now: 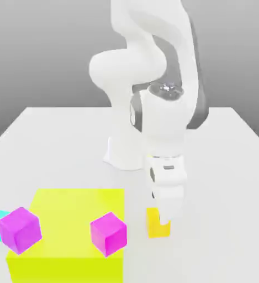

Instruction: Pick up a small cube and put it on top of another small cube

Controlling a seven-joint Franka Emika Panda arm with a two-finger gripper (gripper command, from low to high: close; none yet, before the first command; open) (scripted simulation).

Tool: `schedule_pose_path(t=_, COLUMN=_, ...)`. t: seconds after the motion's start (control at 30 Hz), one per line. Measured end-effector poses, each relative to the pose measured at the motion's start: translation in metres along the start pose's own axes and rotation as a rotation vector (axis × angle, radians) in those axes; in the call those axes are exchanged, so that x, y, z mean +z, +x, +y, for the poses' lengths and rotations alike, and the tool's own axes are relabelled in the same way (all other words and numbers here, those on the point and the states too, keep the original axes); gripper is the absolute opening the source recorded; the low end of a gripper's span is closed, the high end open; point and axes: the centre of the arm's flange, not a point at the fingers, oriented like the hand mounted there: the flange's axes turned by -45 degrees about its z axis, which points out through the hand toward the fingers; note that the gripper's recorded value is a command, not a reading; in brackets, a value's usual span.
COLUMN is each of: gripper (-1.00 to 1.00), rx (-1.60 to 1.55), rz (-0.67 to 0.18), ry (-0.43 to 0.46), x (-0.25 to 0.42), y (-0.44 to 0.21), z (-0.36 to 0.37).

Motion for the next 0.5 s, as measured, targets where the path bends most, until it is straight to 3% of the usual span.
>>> schedule_pose_path(t=0.37, gripper=0.00, rx=0.004, rz=0.002, ry=0.015, x=0.043, y=0.001, z=-0.010)
schedule_pose_path(t=0.4, gripper=-1.00, rx=0.005, rz=0.003, ry=0.018, x=0.047, y=0.002, z=-0.012)
schedule_pose_path(t=0.5, gripper=-1.00, rx=0.005, rz=0.003, ry=0.020, x=0.047, y=0.002, z=-0.012)
